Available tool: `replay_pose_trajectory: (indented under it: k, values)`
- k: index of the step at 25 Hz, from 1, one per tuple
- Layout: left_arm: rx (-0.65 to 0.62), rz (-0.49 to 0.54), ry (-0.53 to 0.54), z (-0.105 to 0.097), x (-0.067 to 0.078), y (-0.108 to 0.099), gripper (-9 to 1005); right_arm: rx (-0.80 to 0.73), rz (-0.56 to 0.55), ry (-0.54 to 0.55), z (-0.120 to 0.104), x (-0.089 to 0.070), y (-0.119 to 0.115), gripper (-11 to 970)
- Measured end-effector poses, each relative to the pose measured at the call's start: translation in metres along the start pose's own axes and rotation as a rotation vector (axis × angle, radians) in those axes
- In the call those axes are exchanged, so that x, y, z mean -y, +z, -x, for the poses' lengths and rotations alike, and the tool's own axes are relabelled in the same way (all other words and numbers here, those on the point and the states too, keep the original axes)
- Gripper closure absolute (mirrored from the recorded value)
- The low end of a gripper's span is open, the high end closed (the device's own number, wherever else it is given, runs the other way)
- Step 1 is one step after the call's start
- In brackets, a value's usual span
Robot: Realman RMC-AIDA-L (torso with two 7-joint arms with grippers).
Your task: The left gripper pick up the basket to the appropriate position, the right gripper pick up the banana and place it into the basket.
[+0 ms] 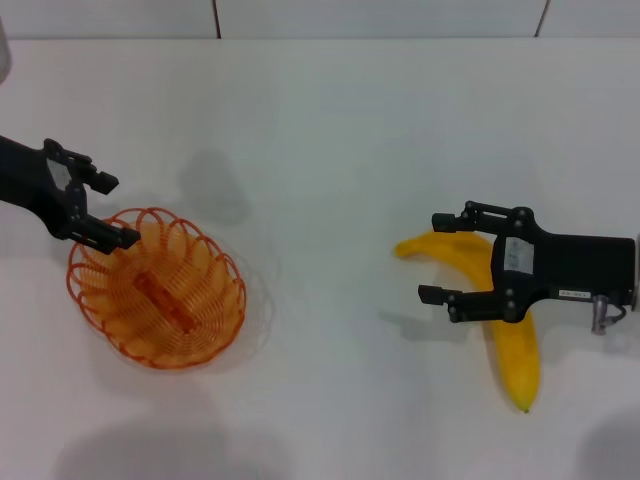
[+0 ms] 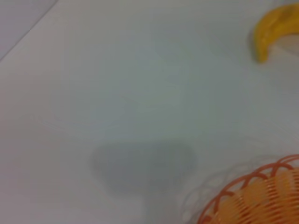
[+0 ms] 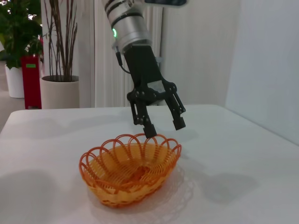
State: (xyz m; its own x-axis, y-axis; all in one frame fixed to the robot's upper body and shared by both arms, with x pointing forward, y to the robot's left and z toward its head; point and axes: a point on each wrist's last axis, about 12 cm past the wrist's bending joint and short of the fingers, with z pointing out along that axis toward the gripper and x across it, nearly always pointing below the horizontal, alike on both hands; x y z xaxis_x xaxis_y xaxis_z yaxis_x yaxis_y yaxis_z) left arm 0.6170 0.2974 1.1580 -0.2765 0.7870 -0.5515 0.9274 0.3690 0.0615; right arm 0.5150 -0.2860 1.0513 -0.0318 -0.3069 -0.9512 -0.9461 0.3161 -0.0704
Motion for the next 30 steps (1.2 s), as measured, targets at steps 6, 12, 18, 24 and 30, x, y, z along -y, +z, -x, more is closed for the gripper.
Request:
replay_pose_trajectory:
  k: [6, 12, 18, 24, 30]
  values:
    - [-0.028, 0.010, -0.011, -0.003, -0.004, 0.007, 207, 0.002, 0.005, -0.002, 0.001, 0.000, 0.002, 96]
    - [-0.033, 0.023, -0.009, 0.000, -0.005, 0.015, 222, 0.002, 0.008, 0.002, 0.002, 0.002, 0.003, 96]
    - [-0.053, 0.009, 0.006, 0.004, -0.002, 0.026, 236, -0.002, 0.006, 0.014, 0.003, 0.003, 0.003, 96]
    - [-0.060, 0.008, 0.022, 0.009, 0.002, 0.034, 250, -0.004, 0.005, 0.015, 0.002, 0.003, 0.003, 97]
    - [-0.064, 0.018, 0.033, 0.012, 0.003, 0.038, 264, -0.004, 0.003, 0.018, 0.001, 0.002, 0.002, 97]
